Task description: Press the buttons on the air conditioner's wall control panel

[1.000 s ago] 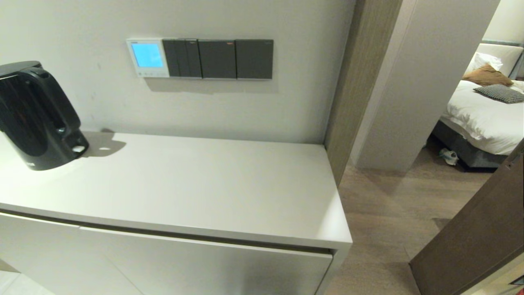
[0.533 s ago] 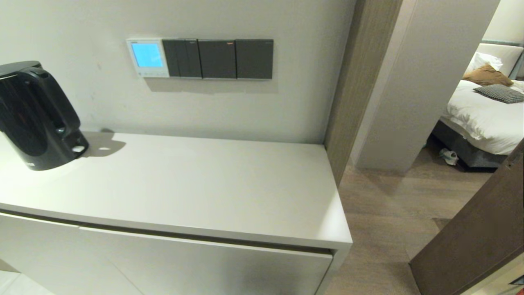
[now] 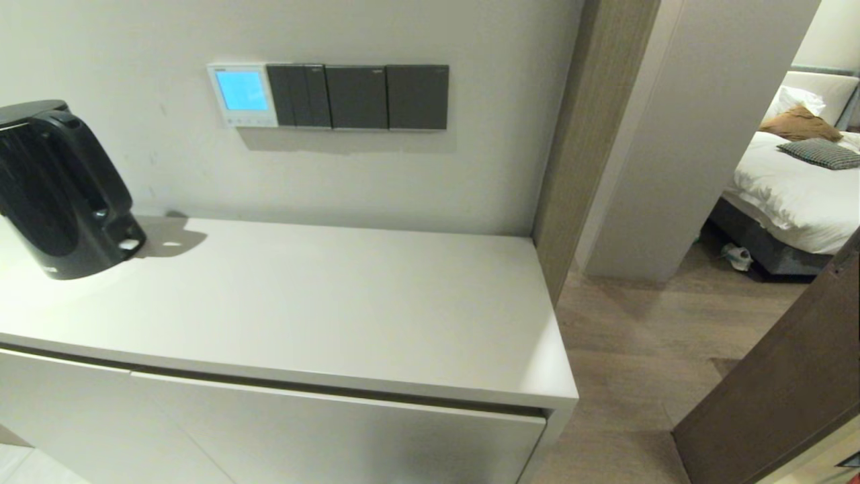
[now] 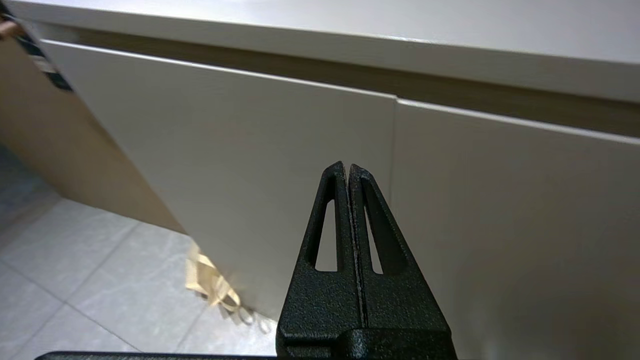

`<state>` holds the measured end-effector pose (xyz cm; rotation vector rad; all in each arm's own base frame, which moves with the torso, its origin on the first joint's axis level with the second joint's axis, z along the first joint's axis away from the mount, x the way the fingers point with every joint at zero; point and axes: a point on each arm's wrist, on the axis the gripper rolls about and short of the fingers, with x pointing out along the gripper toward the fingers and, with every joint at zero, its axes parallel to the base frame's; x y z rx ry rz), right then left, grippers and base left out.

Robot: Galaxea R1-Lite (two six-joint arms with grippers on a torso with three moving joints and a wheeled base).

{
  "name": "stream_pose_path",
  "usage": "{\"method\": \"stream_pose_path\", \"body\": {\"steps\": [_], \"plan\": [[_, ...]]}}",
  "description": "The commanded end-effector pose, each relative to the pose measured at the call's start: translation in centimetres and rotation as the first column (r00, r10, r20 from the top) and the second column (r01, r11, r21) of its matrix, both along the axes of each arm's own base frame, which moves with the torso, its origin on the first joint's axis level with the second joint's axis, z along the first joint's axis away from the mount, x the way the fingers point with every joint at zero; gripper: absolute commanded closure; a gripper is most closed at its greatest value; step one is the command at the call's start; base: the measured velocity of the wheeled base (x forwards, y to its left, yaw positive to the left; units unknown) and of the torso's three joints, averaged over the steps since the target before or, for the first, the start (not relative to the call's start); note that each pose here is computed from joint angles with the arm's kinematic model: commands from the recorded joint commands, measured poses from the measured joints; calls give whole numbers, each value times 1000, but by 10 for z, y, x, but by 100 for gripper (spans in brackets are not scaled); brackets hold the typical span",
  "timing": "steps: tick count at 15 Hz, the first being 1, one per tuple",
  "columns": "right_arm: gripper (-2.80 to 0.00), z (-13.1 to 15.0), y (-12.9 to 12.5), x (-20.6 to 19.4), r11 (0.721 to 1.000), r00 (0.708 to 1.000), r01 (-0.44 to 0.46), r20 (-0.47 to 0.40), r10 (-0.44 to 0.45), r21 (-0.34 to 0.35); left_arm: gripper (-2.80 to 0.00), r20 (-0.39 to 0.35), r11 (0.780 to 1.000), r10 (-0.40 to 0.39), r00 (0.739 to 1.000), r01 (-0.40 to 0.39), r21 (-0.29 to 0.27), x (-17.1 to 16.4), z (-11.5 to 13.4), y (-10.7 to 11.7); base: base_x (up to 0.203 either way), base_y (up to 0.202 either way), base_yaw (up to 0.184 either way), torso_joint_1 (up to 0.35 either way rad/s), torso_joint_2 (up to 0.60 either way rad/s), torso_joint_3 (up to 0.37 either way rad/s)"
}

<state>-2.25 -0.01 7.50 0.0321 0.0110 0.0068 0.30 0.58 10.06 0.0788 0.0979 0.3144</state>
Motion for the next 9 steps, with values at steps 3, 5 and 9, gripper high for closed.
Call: {"method": "stream_pose_path", "body": {"steps": [3,5,9], "plan": [[0,0,0,0,1000,1000,-1,-3,1,0,0,-18,996,-90,996,90,-6,-1,-4,-2,0,0,0,0,0,0],[0,0,0,0,1000,1000,-1,-3,1,0,0,-19,991,-136,991,136,-10,-1,-3,-3,0,0,0,0,0,0],[0,0,0,0,1000,1000,-1,-3,1,0,0,-60,975,-223,973,221,-26,-2,-9,-5,0,0,0,0,0,0]]}}
